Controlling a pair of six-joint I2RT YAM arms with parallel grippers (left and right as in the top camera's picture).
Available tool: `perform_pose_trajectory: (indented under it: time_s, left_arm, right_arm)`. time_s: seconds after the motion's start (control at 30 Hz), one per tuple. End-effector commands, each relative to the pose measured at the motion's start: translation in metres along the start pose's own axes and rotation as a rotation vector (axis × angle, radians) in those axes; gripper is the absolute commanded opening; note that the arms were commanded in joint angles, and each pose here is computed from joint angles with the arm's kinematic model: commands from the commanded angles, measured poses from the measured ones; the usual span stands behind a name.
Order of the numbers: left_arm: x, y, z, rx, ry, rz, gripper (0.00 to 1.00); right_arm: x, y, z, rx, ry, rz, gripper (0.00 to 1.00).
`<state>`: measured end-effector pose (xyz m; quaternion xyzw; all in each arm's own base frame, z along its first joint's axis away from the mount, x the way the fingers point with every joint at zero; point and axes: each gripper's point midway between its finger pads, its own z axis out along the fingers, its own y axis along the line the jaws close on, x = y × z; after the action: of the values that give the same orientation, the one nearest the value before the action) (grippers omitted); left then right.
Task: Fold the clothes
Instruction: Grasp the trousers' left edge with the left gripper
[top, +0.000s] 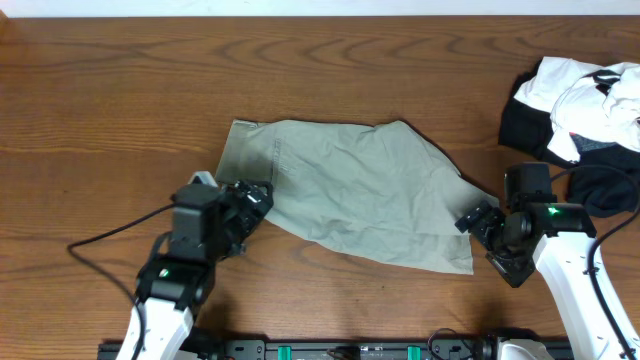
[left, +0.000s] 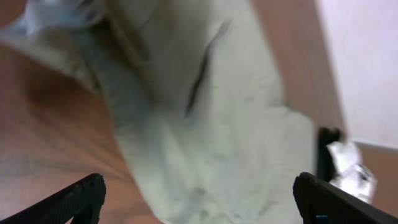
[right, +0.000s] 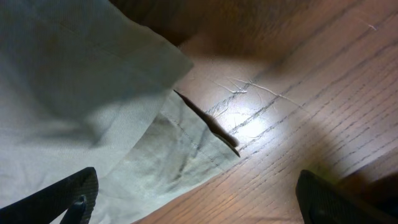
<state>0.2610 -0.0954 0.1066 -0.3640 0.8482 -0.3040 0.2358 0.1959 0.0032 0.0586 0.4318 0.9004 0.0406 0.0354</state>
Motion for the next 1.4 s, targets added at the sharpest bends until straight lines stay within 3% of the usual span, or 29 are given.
perform_pose_trajectory:
  time_s: [0.0,0.4,0.8,0.9,1.1,1.23,1.37]
  left_arm:
    - [-0.006,0.013,0.016,-0.094,-0.052,-0.055,0.98]
    - [-0.016,0.016,0.073,-0.124,-0.059,-0.097,0.98]
    - [-0.024,0.012,0.077,-0.139,-0.081,-0.02,1.0]
    - [-0.024,0.012,0.077,-0.14,-0.079,0.008,0.85]
    - [-0.024,0.009,0.076,-0.131,-0.077,0.016,0.33]
    - [-0.027,0.0,0.067,-0.112,-0.085,0.089,0.08]
    - [-0.03,-0.015,0.049,-0.096,-0.092,0.163,0.06]
  right_arm:
    - [-0.002,0.0,-0.002,-0.002,-0.016,0.01,0.99]
    - [-0.002,-0.001,-0.002,0.001,-0.015,-0.018,0.99]
    - [-0.002,-0.001,-0.002,0.002,-0.014,-0.066,0.99]
    - [-0.002,-0.001,-0.002,0.002,-0.014,-0.066,0.99]
    - [0.004,-0.005,-0.002,0.011,0.013,-0.1,0.99]
    - [0.001,-0.006,-0.003,0.018,-0.004,-0.159,0.99]
    - [0.001,-0.001,-0.007,-0.006,-0.008,-0.164,0.99]
